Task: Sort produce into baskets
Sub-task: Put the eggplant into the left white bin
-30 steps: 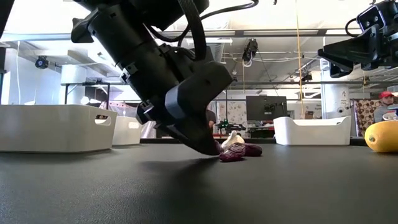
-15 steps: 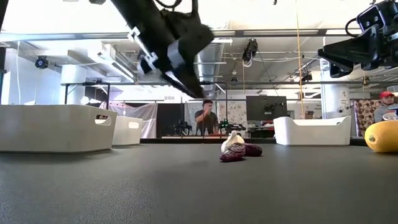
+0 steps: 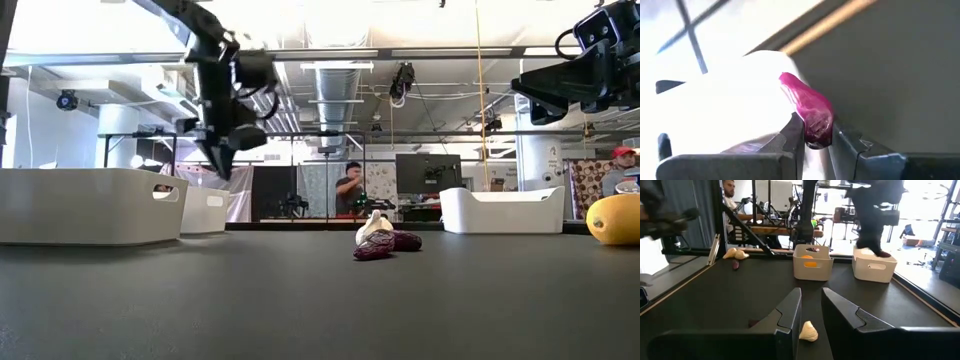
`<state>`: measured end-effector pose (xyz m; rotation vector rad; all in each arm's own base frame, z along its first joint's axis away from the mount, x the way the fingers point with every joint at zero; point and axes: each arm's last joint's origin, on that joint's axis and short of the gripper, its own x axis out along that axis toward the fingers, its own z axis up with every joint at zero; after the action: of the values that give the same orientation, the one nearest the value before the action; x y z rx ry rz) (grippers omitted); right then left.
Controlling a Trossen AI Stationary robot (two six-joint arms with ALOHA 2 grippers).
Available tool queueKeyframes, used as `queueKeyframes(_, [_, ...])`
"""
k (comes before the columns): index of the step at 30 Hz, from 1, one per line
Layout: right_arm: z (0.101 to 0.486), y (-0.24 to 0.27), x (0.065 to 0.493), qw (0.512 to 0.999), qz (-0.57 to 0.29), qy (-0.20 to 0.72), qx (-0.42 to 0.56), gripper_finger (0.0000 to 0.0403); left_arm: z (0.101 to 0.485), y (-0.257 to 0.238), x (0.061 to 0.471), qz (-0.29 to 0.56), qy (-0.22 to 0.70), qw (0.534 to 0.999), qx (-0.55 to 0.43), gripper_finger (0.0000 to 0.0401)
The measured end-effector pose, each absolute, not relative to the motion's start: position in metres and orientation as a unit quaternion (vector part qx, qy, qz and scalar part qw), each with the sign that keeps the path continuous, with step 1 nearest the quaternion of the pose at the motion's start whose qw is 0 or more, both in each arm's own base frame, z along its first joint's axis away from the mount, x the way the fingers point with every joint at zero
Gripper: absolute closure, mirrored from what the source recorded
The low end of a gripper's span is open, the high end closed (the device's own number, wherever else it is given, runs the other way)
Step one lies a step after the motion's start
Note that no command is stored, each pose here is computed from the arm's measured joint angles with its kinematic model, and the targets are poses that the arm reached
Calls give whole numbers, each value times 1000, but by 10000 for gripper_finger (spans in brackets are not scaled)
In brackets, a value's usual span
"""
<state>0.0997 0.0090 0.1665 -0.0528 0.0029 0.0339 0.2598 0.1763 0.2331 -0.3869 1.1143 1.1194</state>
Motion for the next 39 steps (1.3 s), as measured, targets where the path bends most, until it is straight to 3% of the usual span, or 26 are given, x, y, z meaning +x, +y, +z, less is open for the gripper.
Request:
queueKeyframes(8, [167,9,100,1000,17,1,-26,335,239,227,207,545,482,637,-254,351])
queueKeyframes(19, [167,9,100,1000,17,1,-26,335,196,254,198,477,543,609,-327,351])
queueKeyframes(28, [166,9,100,1000,17,2,-26,335,163,271,193,475,565,570,-360,348])
queueKeyframes(33, [167,9,100,1000,17,1,-27,335,165,270,194,479,563,576,-350,320])
queueKeyframes(39, [167,9,100,1000,17,2,-26,335,181,266,192,486,547,587,-346,256])
